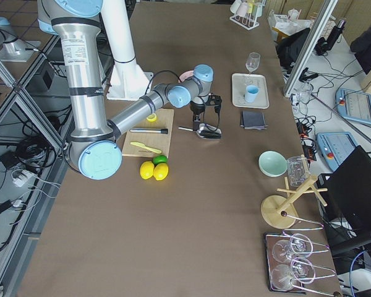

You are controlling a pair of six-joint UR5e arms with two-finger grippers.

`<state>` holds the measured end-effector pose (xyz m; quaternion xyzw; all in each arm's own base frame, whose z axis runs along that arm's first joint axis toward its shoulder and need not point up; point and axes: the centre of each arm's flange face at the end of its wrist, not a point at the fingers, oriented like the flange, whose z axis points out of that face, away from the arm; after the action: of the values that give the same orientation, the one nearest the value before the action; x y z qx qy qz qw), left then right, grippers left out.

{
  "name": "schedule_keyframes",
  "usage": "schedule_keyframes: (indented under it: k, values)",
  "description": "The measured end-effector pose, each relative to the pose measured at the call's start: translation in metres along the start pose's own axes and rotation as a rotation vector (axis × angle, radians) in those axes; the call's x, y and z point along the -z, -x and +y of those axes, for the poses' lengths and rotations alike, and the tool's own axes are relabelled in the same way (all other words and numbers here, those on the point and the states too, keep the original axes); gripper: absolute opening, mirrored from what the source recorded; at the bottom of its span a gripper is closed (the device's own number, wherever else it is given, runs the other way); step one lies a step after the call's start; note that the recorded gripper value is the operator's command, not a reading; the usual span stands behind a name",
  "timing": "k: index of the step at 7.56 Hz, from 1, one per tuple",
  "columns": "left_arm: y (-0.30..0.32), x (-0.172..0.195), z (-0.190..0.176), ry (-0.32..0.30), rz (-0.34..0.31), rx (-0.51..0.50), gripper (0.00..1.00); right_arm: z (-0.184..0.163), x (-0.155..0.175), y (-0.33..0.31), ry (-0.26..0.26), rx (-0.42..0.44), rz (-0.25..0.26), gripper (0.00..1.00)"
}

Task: Put ice in cup with scoop
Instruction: 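Reach the right gripper down to the metal scoop handle and grasp it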

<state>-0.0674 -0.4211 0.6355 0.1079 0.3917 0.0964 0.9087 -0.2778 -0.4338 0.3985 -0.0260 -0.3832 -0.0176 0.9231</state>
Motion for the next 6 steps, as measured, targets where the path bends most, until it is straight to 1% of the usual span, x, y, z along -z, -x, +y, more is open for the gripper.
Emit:
schedule_keyframes:
  k: [2,4,5,6]
  values:
    - [-0.039,-0.018,-0.019,-0.057,0.018,-0.194,0.99,0.011,-0.031,0.017,0.032,0.009,0.034,0.99]
    - [-0.093,-0.038,-0.038,-0.104,0.06,-0.397,0.99,0.023,-0.059,0.029,0.049,0.001,0.075,0.99]
    - [-0.127,-0.043,-0.047,-0.126,0.086,-0.495,0.99,0.031,-0.071,0.038,0.056,-0.001,0.085,0.99]
    - [-0.162,-0.046,-0.057,-0.145,0.115,-0.582,0.99,0.034,-0.085,0.044,0.052,-0.004,0.08,0.98]
